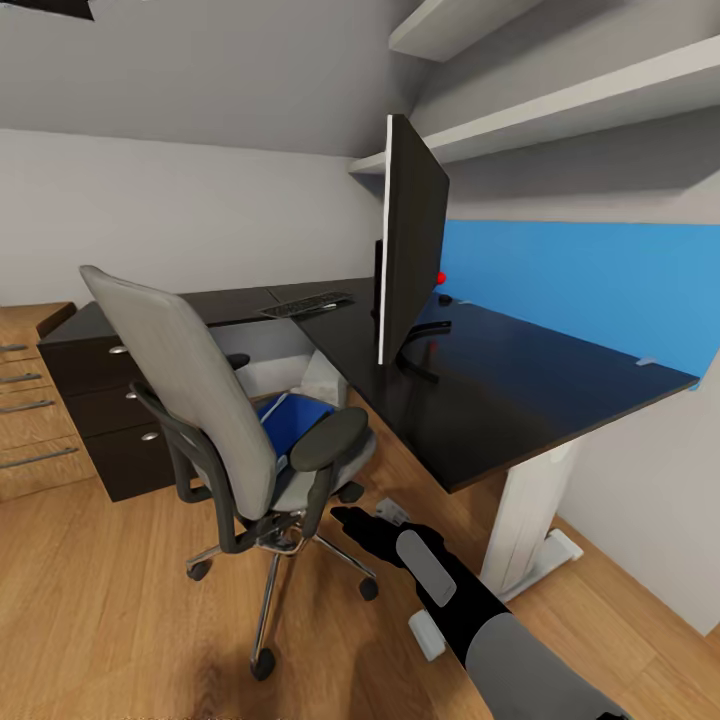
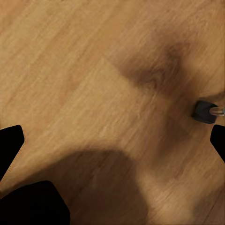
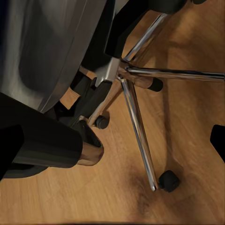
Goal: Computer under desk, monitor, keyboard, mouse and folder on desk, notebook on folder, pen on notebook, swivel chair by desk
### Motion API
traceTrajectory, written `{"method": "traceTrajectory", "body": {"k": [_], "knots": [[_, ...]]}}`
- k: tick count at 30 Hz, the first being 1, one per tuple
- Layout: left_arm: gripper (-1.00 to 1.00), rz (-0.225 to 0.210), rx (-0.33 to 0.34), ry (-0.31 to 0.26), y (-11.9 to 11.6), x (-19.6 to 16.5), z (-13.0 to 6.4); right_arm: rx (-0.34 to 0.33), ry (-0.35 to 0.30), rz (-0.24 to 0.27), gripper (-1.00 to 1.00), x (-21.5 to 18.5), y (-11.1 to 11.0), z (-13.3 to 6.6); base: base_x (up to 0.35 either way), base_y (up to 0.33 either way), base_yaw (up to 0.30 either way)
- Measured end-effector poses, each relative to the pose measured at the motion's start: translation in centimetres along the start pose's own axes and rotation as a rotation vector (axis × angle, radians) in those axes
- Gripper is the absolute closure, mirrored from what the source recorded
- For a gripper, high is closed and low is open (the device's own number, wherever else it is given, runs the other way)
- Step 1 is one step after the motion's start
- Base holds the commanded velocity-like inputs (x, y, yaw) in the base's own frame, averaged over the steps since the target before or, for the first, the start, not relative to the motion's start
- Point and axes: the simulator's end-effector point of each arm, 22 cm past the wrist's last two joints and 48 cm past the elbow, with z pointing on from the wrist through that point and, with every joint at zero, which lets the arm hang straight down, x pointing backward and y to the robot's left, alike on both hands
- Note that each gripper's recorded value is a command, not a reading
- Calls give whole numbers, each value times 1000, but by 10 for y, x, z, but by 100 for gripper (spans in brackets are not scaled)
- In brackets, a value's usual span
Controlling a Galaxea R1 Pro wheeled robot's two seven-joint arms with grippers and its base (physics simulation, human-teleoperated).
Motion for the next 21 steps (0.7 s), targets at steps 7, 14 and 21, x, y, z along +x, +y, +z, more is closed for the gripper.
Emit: {"method": "traceTrajectory", "body": {"k": [7,14,21], "knots": [[-100,0,-2,2,0,1,0,-3,-3,0,-100,-1,2,-1,1,0,72],[-100,-1,-2,1,1,1,0,-3,-4,-2,-100,-2,2,-1,0,0,65],[-100,0,-2,3,1,2,0,-7,-4,-4,-100,-2,4,-2,0,0,197]]}}
